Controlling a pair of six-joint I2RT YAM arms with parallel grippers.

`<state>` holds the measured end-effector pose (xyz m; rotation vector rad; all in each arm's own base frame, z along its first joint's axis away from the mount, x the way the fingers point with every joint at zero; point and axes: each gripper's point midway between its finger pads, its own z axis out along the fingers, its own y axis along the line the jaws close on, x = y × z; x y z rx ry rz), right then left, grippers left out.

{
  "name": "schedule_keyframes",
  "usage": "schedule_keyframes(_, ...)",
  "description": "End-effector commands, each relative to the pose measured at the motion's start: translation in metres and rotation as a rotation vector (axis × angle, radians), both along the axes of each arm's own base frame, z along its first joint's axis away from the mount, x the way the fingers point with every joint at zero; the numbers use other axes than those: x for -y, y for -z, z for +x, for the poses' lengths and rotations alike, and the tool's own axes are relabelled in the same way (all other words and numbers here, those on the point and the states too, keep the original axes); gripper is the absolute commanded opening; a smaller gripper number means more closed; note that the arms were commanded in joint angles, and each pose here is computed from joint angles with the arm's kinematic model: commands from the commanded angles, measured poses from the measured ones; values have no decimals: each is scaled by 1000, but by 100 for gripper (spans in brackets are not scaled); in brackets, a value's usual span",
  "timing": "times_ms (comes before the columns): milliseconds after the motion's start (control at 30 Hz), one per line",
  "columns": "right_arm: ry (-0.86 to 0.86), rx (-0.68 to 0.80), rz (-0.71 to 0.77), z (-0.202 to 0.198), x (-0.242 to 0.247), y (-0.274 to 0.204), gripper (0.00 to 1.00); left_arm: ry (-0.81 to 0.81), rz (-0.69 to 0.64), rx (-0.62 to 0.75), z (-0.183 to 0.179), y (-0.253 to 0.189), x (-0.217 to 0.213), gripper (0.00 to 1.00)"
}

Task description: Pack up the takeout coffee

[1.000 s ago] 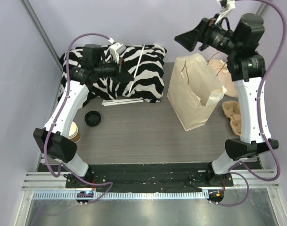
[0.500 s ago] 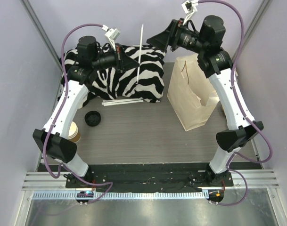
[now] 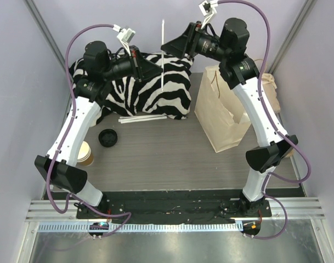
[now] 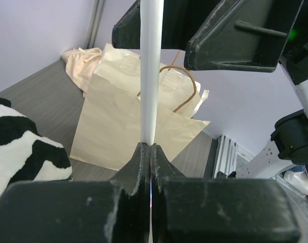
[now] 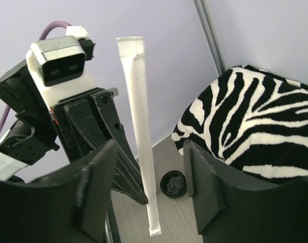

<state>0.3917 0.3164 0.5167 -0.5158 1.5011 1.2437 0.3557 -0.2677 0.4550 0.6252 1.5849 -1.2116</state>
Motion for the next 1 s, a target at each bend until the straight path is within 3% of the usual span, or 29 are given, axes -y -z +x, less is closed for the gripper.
schedule_keyframes(0, -24, 90, 59, -14, -7, -32, 57, 29, -46, 61, -13, -22, 1, 0)
schedule_keyframes(100, -29, 85, 59, -13, -10, -31, 46, 33, -50, 58, -13, -23, 2, 0)
schedule_keyframes(267, -18, 99, 66, -10, -10, -35, 10, 31, -49, 52, -11, -21, 2, 0)
schedule_keyframes(333, -3, 117, 59, -11, -7, -39, 1, 21, -48, 46, -8, -18, 2, 19)
schedule_keyframes(400, 35, 146, 68, -13, 5, -52, 1, 14, -44, 42, -8, -16, 1, 43)
schedule_keyframes(433, 50, 150, 67, -12, 9, -54, 1, -8, -39, 44, -4, -15, -1, 62)
schedule_keyframes(533, 129, 214, 89, -19, 43, -84, 1, -57, -26, 24, 5, -9, -11, 77)
schedule_keyframes(633, 266, 274, 85, -22, 93, -106, 1, -96, -25, 3, 18, -6, -26, 85)
schedule_keyframes(767, 485, 317, 37, -26, 161, -118, 1, -110, 1, 32, 26, -5, -34, 87)
schedule_keyframes(900, 692, 403, -145, -36, 206, -107, 1, -106, 9, 26, 32, -1, -33, 88)
schedule_keyframes(967, 777, 363, -208, -37, 223, -90, 1, -98, 11, 19, 36, 2, -32, 89)
